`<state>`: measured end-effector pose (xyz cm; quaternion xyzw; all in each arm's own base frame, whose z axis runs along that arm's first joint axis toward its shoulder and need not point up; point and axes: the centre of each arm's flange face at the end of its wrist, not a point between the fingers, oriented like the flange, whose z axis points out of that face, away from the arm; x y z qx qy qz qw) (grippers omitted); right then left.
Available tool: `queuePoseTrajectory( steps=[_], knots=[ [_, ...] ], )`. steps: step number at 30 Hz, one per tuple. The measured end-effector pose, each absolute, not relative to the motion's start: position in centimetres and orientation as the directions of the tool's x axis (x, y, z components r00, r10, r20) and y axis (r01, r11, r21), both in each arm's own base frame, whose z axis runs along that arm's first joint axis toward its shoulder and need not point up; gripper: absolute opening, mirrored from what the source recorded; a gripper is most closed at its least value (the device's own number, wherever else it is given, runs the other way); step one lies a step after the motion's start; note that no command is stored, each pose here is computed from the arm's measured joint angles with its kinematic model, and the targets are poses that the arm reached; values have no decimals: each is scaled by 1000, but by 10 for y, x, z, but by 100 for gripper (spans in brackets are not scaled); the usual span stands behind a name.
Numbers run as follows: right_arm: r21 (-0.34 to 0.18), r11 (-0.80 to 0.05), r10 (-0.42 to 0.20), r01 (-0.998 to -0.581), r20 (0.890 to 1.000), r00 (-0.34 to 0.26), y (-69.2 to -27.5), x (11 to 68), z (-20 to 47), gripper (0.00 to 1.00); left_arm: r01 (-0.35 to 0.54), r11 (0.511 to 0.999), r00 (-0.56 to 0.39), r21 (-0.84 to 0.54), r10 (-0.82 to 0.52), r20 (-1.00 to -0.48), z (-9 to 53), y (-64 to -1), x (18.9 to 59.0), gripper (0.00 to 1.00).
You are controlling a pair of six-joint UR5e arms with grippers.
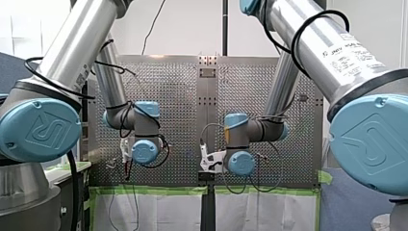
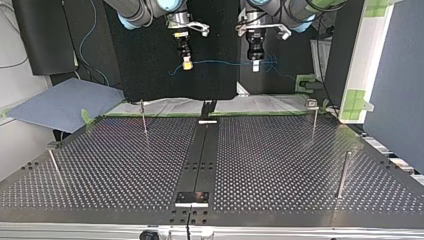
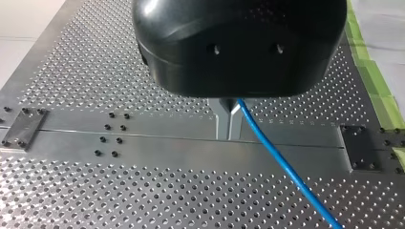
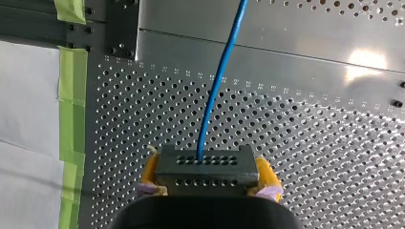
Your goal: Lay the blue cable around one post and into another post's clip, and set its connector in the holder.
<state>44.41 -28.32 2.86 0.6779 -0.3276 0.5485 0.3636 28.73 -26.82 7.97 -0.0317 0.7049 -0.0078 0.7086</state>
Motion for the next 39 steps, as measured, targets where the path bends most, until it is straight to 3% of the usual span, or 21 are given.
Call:
queuePoseTrajectory(
  steps=[27,39],
  knots=[
    [133,-521,-46,-843,982,183,-283,444,29,0,-85,996,-24,-32,-34,-999,71,-299,260,0],
    [37,-507,-60,-861,995,78,-296,458,79,0,-52,995,5,-87,-87,-996,102,-318,292,0]
  ],
)
